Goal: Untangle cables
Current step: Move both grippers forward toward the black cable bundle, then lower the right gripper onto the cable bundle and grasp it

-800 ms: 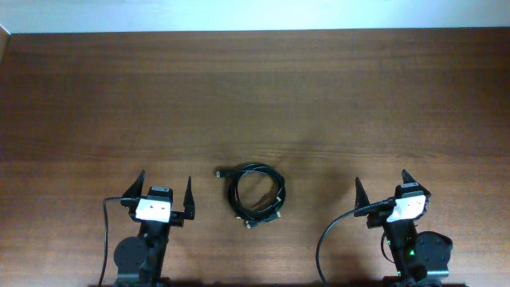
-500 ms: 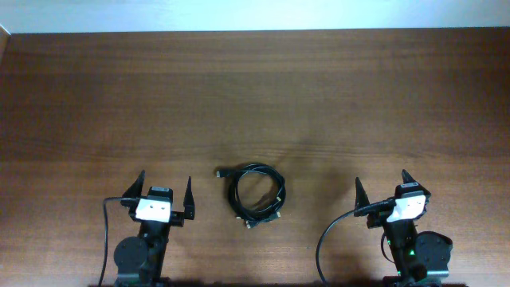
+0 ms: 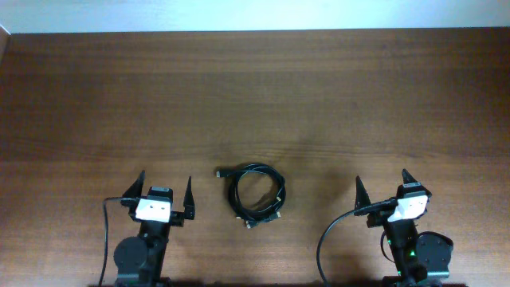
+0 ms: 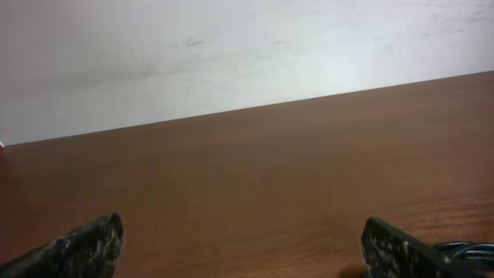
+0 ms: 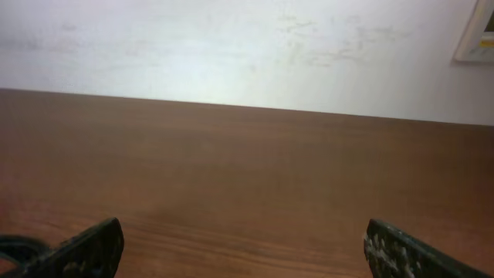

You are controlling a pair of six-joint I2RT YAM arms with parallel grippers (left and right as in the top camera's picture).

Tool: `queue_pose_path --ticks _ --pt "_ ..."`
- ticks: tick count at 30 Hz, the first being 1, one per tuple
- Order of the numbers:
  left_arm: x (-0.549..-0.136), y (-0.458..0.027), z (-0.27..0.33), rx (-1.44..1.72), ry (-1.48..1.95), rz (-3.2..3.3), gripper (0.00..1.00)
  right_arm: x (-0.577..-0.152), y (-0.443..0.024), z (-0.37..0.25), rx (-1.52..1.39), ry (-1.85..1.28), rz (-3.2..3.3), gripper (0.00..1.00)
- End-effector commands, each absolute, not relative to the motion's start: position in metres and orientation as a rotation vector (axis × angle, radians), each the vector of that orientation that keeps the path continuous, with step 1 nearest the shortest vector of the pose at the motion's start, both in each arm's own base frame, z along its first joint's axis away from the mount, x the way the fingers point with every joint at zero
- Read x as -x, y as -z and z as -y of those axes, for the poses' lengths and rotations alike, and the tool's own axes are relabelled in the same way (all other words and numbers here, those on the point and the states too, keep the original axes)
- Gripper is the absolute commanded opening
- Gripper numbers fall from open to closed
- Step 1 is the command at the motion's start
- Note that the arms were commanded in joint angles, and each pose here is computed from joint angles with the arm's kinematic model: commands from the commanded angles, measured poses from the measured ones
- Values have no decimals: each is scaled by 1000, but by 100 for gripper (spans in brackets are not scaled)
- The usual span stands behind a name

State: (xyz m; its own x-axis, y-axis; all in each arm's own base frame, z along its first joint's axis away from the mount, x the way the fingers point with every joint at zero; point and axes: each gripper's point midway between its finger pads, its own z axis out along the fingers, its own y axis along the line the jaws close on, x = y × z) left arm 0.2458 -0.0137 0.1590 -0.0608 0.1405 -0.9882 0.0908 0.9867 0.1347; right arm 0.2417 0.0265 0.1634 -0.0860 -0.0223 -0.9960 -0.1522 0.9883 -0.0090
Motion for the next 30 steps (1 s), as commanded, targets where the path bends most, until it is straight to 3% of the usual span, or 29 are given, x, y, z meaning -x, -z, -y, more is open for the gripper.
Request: queue_pose_path --ticks 1,2,5,8,13,16,18,19,20,22,25,27,30 --pt "-241 -181 36 -202 133 -1569 99 -238 -192 -29 81 -181 -1590 99" --pt "-238 -188 37 -190 160 -1577 99 -234 -212 -29 61 -201 -1560 99" --pt "-216 -273 38 -130 222 -1497 99 -223 -260 -33 -26 -324 -1551 99" --pt "-213 -338 47 -104 333 -1635 99 -212 -323 -79 128 -596 -1758 99" --pt "-224 -334 81 -204 564 -1887 99 -196 -368 -111 167 -877 -2095 99" --pt "-231 -303 87 -205 632 -2028 99 -210 -339 -111 166 -876 -2231 99" --pt "-238 -254 94 -315 626 -2227 99 -215 -290 -96 105 -772 -2477 99" --pt "-241 -236 101 -379 643 -2298 94 -211 -257 -89 43 -720 -2672 99" --pt "-243 -222 113 -444 675 -2348 99 -208 -226 -94 4 -757 -2877 99" --pt "-233 -218 131 -643 663 -2318 99 -214 -197 -115 132 -847 -3029 99" --pt "-242 -211 115 -616 478 -2353 99 -250 -173 -161 434 -828 -2933 99" --pt "-253 -227 116 -615 461 -2281 99 -282 -165 -169 404 -559 -2845 89" --pt "-267 -245 99 -551 319 -2255 99 -302 -145 -184 117 -482 -2867 86"
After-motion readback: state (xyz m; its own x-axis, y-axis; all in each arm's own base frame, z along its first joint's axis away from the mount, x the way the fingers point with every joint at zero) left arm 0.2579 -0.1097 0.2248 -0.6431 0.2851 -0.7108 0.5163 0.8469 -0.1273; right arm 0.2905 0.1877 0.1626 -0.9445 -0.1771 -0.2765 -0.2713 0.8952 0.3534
